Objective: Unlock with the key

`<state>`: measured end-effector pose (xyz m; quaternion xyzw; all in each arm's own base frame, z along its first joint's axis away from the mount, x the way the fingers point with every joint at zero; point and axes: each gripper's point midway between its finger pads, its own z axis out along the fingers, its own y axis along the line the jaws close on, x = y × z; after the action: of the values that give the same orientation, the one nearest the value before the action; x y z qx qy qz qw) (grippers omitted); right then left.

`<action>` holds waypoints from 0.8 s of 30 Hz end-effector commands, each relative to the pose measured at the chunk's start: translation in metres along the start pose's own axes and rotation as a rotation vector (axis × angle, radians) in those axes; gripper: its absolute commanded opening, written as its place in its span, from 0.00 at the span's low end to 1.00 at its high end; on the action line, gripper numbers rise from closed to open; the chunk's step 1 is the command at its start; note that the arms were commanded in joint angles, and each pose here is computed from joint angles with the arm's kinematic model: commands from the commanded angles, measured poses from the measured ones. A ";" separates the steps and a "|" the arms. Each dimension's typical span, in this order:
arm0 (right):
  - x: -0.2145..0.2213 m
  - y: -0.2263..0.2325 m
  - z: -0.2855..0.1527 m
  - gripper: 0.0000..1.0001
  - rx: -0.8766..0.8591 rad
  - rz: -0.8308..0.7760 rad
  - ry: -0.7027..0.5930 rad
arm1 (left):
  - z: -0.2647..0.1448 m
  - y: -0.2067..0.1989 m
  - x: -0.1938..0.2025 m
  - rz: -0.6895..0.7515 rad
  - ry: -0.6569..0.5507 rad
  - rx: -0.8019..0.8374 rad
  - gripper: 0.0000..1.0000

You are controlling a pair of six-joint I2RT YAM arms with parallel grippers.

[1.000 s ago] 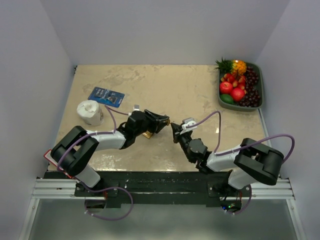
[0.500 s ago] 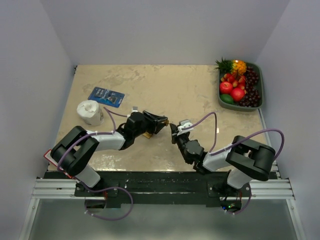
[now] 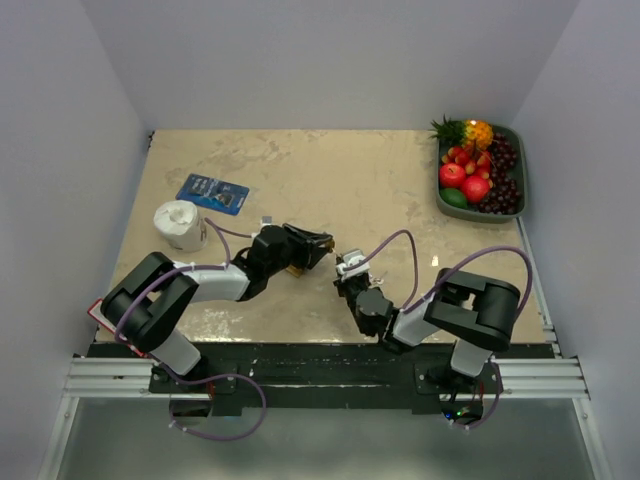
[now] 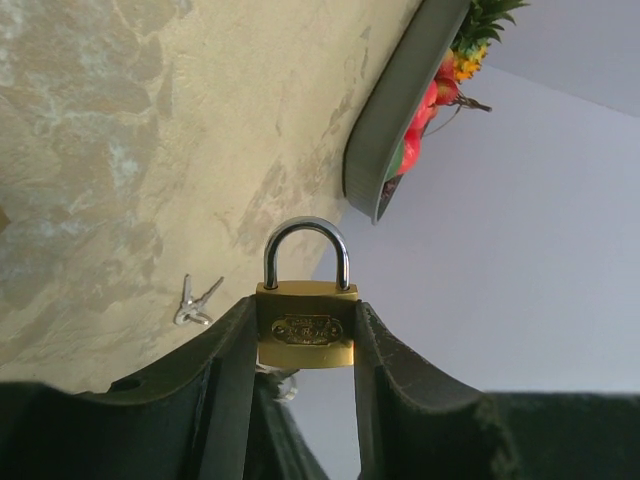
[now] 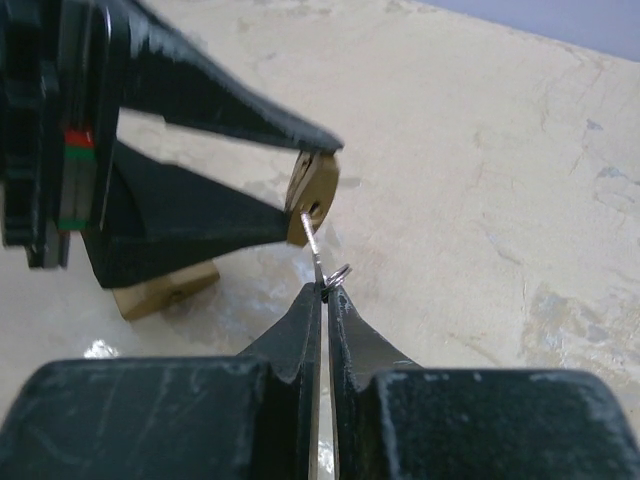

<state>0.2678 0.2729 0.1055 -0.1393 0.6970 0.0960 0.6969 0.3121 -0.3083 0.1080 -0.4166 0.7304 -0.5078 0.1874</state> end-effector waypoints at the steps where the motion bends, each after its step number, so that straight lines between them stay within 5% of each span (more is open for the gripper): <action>1: -0.035 0.005 0.005 0.00 0.036 0.112 -0.138 | -0.018 -0.055 0.024 -0.032 0.103 0.173 0.00; 24: -0.044 0.014 -0.010 0.00 -0.033 0.319 -0.016 | -0.014 -0.036 -0.005 0.052 -0.047 0.101 0.00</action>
<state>0.2563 0.2810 0.1557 -0.0575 0.6855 0.1998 0.6978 0.3116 -0.3042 0.1252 -0.4050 0.7273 -0.5130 0.2096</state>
